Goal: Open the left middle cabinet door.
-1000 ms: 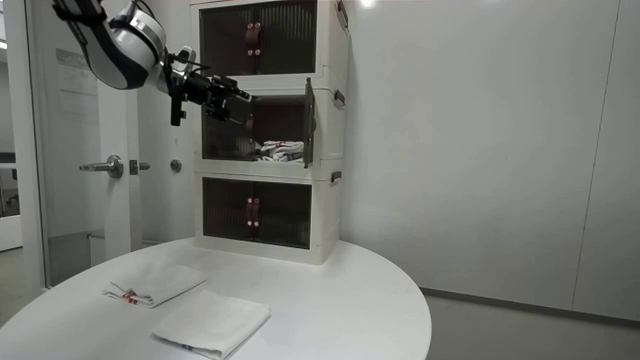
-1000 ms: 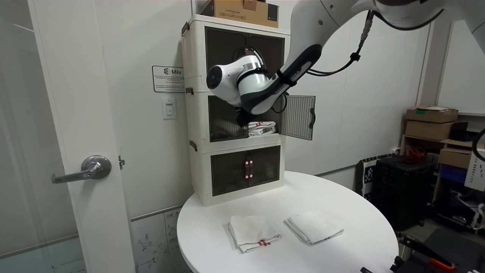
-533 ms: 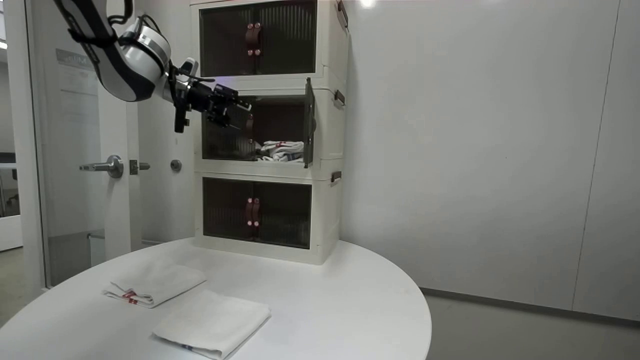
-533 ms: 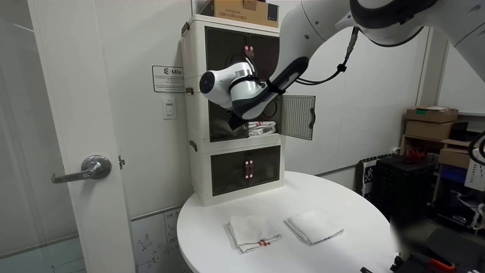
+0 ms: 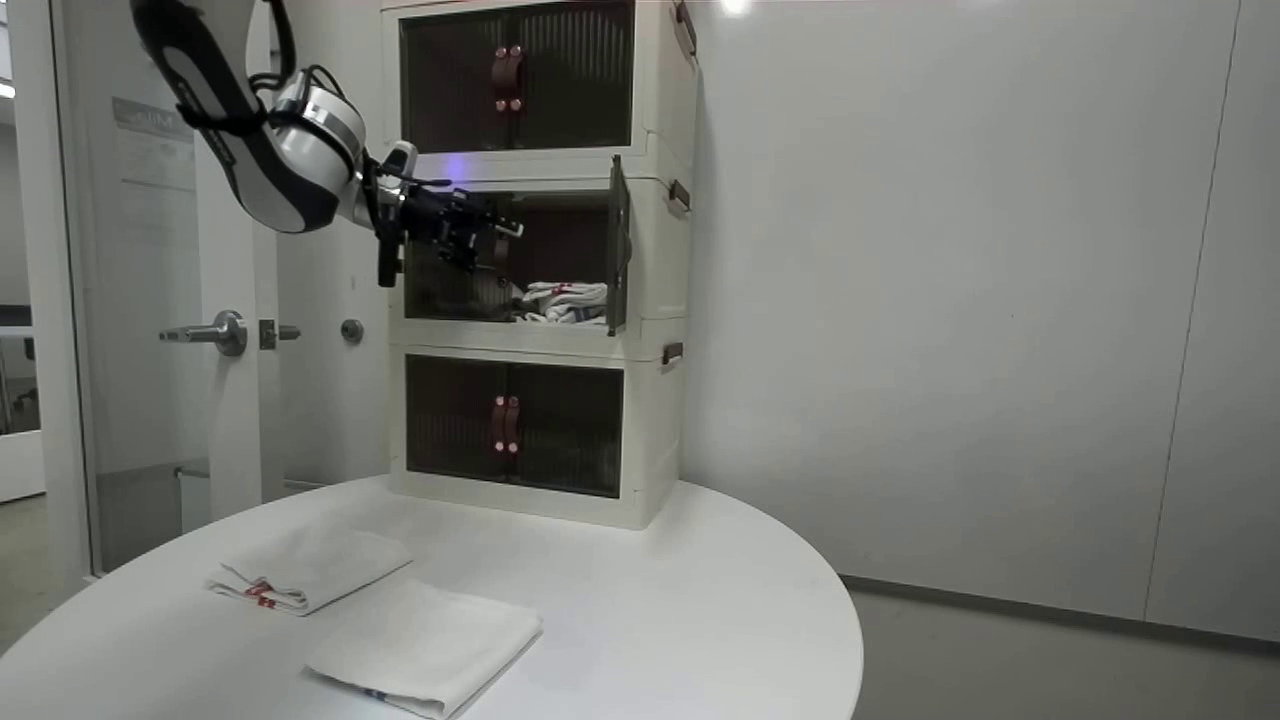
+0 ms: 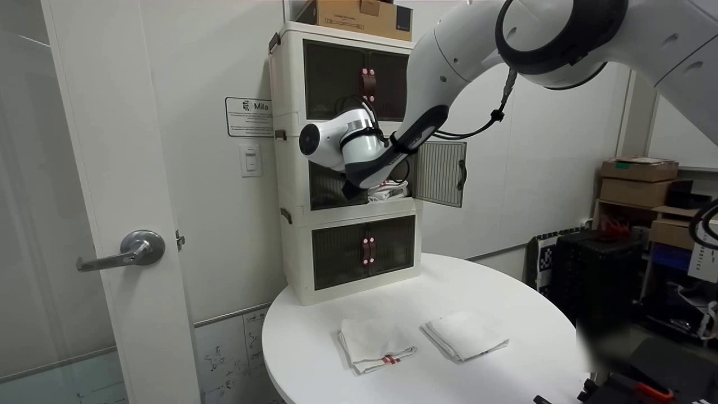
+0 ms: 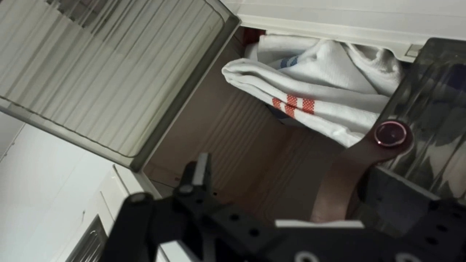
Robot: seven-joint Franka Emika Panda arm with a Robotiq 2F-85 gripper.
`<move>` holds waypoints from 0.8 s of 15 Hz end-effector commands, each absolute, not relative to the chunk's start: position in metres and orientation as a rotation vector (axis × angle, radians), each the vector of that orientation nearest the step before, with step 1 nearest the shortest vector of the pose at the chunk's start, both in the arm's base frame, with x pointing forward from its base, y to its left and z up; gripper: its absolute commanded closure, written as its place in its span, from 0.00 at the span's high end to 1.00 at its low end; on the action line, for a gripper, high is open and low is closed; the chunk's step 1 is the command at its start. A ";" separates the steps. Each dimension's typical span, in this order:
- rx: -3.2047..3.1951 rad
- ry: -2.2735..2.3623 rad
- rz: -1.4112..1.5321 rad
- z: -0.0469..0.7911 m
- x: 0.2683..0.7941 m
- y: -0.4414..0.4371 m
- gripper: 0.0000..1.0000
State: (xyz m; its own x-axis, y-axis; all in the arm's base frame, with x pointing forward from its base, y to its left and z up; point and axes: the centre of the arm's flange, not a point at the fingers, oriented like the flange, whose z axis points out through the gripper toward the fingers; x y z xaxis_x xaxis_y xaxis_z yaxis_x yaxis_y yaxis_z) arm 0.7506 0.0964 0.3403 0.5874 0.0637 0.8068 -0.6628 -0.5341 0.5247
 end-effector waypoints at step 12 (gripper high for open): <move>2.127 -0.449 0.964 0.313 0.721 0.162 1.00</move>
